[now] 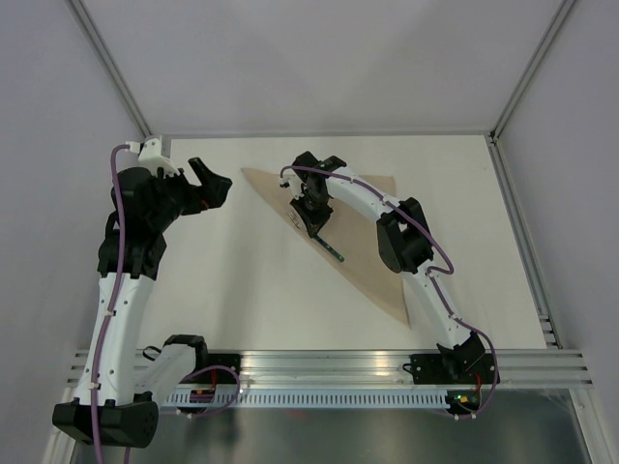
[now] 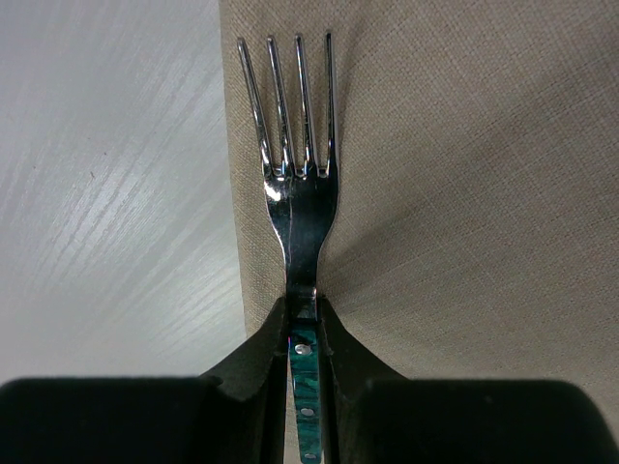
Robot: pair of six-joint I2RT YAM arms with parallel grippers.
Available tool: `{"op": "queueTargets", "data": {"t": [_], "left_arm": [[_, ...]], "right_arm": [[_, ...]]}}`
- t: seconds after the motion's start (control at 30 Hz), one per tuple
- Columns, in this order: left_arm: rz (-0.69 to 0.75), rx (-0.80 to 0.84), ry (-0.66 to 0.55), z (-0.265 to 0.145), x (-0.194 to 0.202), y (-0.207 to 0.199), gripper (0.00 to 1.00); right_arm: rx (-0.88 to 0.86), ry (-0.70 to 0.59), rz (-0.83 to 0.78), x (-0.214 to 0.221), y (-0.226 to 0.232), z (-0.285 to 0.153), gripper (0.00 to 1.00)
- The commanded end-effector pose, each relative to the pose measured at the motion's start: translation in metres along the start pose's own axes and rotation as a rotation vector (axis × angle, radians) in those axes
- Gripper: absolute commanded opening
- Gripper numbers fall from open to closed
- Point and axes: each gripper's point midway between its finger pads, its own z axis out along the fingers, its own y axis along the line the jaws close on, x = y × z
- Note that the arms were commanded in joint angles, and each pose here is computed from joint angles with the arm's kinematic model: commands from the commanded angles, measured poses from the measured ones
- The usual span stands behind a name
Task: Fold the napkin, place the utensils inside, and roll it up
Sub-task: Place the fork on the napkin.
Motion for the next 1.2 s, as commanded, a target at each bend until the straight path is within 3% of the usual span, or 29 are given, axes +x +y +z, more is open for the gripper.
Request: {"op": "queueTargets", "data": {"t": [0.0, 0.97, 1.07, 1.17], "left_arm": [[0.008, -0.011, -0.001, -0.001, -0.001, 0.003, 1.00], [0.006, -0.010, 0.004, -0.001, 0.002, 0.003, 1.00], [0.007, -0.013, 0.003, 0.000, 0.002, 0.004, 1.00], [0.008, -0.028, -0.001, 0.000, 0.002, 0.007, 1.00]], "right_arm": [[0.073, -0.051, 0.049, -0.011, -0.008, -0.022, 0.00], [0.061, -0.057, 0.059, -0.006, -0.010, -0.027, 0.01], [0.061, -0.059, 0.059, -0.006, -0.010, -0.028, 0.03], [0.061, -0.060, 0.060, -0.006, -0.010, -0.030, 0.14]]}}
